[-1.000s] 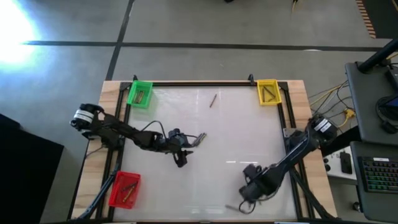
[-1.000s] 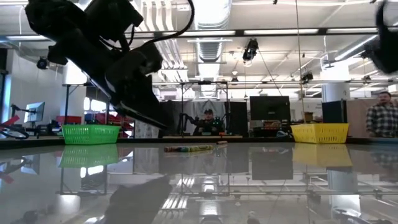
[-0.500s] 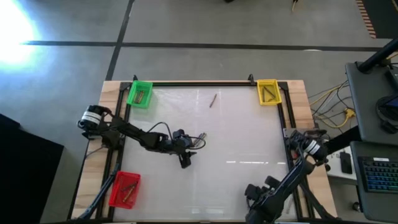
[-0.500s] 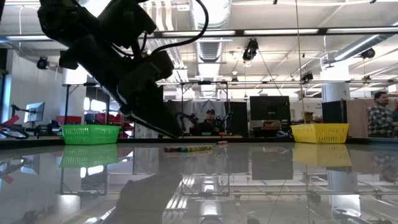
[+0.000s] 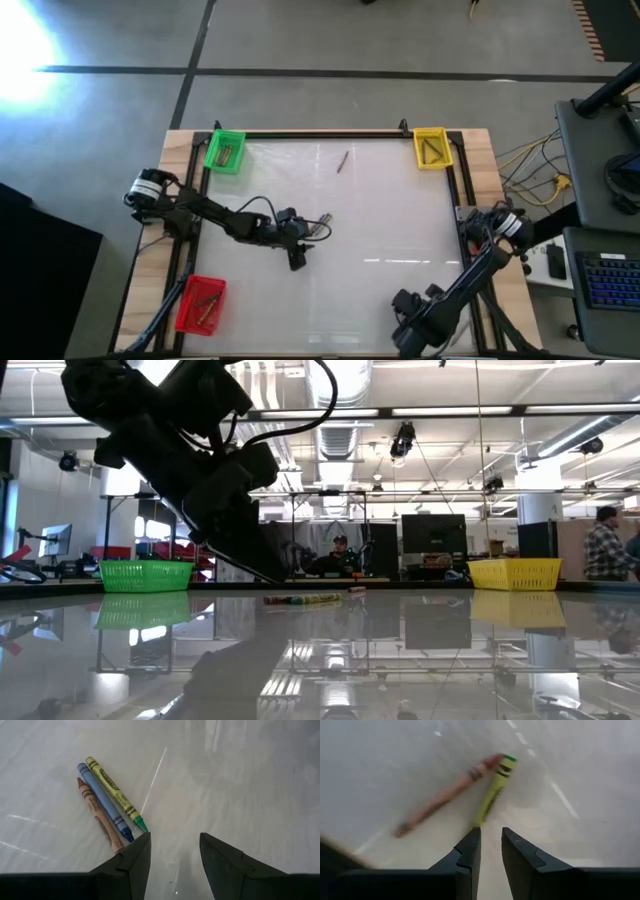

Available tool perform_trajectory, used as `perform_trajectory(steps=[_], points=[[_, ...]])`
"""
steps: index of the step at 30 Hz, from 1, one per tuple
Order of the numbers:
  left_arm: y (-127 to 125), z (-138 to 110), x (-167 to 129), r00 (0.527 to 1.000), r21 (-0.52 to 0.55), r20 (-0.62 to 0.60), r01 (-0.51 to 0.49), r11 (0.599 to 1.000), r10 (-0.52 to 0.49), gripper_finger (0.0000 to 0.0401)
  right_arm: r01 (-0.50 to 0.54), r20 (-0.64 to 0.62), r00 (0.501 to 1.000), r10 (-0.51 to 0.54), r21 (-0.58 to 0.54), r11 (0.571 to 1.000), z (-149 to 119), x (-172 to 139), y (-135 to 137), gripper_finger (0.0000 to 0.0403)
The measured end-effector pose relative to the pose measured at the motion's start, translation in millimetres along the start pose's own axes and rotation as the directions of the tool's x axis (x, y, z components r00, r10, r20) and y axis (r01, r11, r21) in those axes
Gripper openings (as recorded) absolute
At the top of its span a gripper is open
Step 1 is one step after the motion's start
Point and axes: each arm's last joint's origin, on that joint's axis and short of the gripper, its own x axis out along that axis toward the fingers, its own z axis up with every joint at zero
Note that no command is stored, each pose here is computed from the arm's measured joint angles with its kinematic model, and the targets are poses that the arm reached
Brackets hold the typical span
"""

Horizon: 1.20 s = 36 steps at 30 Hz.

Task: Sort crayons
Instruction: Put the green crayon into the yellow basket

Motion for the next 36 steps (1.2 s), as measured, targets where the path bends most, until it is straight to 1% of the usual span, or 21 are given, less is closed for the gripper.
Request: perform_trajectory(steps=[3, 5, 8, 10, 13, 18, 21, 24, 26, 28, 31, 36], points=[[0, 0, 0, 1.000, 0.001, 0.000, 0.000, 1.000, 0.000, 0.0152, -0.081, 0.014, 0.997, 0.081, 0.015, 0.997, 0, -2, -2, 0.0068], [0, 0, 0, 1.000, 0.004, -0.002, -0.001, 1.000, 0.001, 0.0152, -0.107, 0.023, 0.994, 0.106, 0.025, 0.994, 1, -1, -3, 0.0068], [0, 0, 0, 1.000, 0.005, -0.002, -0.001, 1.000, 0.001, 0.0152, -0.107, 0.030, 0.994, 0.106, 0.043, 0.993, 2, 4, -7, 0.0068], [0, 0, 0, 1.000, 0.007, -0.003, -0.002, 1.000, 0.002, 0.0152, -0.125, 0.028, 0.992, 0.123, 0.044, 0.991, 2, 11, -7, 0.0068], [1, 0, 0, 1.000, 0.007, -0.003, -0.002, 1.000, 0.002, 0.0152, -0.134, 0.025, 0.991, 0.133, 0.036, 0.990, 3, 18, -7, 0.0068], [1, 0, 0, 1.000, 0.007, -0.003, -0.002, 1.000, 0.002, 0.0152, -0.126, 0.027, 0.992, 0.127, -0.004, 0.992, 3, 22, -10, 0.0066], [1, 0, 0, 1.000, 0.006, -0.003, -0.002, 1.000, 0.002, 0.0152, -0.122, 0.030, 0.992, 0.123, -0.032, 0.992, 3, 22, -10, 0.0056], [1, 0, 0, 1.000, 0.007, -0.003, -0.002, 1.000, 0.002, 0.0152, -0.125, 0.039, 0.991, 0.127, -0.058, 0.991, 4, 19, -9, 0.0036], [1, 0, 0, 1.000, 0.007, -0.003, -0.003, 1.000, 0.003, 0.0152, -0.127, 0.057, 0.990, 0.131, -0.063, 0.990, 5, 17, -9, 0.0022], [1, 0, 0, 1.000, 0.006, -0.003, -0.003, 1.000, 0.003, 0.0152, -0.123, 0.109, 0.985, 0.131, -0.076, 0.989, 7, 14, -9, 0.0013], [1, 0, 0, 1.000, 0.007, -0.003, -0.003, 1.000, 0.003, 0.0152, -0.132, 0.176, 0.974, 0.145, -0.082, 0.988, 14, 6, -11, 0.0009], [1, 0, 0, 1.000, 0.006, -0.002, -0.003, 1.000, 0.003, 0.0152, -0.102, 0.278, 0.952, 0.124, -0.095, 0.990, 33, -13, -23, 0.0009]])
